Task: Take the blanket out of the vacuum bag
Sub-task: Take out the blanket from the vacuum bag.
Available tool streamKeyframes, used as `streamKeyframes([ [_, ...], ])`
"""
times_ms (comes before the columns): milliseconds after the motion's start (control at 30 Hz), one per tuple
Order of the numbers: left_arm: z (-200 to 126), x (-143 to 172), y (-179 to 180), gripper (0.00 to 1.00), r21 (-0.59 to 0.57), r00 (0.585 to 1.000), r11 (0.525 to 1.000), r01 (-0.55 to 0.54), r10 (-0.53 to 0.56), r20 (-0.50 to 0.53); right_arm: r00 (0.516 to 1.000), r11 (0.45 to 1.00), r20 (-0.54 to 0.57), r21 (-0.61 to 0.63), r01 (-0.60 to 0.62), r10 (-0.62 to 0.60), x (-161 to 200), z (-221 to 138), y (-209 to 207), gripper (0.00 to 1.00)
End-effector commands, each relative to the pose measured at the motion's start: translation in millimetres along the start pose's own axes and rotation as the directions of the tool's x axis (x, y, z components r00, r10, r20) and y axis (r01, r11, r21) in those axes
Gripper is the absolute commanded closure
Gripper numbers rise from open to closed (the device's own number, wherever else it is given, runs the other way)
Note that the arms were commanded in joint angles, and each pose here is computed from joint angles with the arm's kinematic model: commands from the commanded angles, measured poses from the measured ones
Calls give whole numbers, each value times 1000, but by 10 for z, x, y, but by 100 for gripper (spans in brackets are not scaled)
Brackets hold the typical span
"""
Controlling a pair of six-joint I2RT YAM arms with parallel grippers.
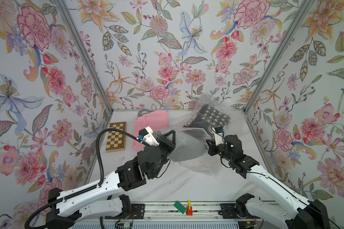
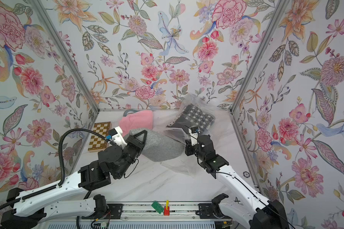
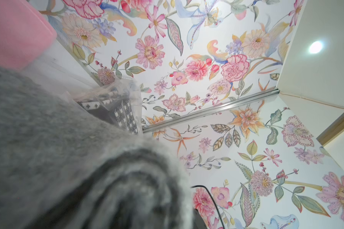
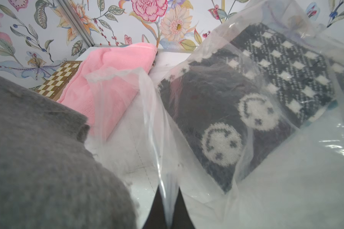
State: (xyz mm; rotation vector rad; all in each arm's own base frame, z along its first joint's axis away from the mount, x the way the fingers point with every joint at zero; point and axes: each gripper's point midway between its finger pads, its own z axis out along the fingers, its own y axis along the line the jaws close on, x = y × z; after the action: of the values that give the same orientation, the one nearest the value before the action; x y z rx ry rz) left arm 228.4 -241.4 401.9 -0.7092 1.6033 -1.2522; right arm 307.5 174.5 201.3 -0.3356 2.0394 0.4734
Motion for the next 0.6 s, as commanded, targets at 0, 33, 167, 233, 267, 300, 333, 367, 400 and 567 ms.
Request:
streamKeyframes([
  [0,-169,-424,-131,100,-27,989,998,-56,59,137,999,1000,-39,11,-22,22,166,17,-15,100],
  [33,-199,-504,-139,100,-38,984,997,-69,74,163,999,1000,-43,11,-24,24,187,16,-11,100],
  [167,-295,-820,-197,100,-60,958,991,-117,128,255,998,1000,-50,3,-28,28,218,-23,27,100],
  [233,-309,-941,-225,100,-70,947,988,-135,150,284,998,1000,-47,-4,-30,30,223,-54,52,100],
  [267,-310,-997,-239,100,-74,941,987,-144,159,298,999,1000,-44,-8,-29,29,221,-73,67,100],
  [300,-297,-1046,-250,100,-79,936,985,-153,170,309,999,1000,-39,-10,-29,29,225,-89,75,100],
  [333,-283,-1081,-257,100,-81,933,984,-159,177,314,999,999,-35,-8,-31,30,225,-100,74,100],
  [367,-252,-1116,-258,100,-84,931,983,-163,182,316,999,999,-32,-6,-34,34,233,-111,72,100],
  [400,-204,-1145,-263,100,-83,931,982,-167,185,315,999,999,-29,-6,-36,36,231,-122,73,100],
  [567,-1,-1341,-267,100,-95,919,977,-192,212,331,999,999,-26,-2,-39,39,221,-150,71,100],
])
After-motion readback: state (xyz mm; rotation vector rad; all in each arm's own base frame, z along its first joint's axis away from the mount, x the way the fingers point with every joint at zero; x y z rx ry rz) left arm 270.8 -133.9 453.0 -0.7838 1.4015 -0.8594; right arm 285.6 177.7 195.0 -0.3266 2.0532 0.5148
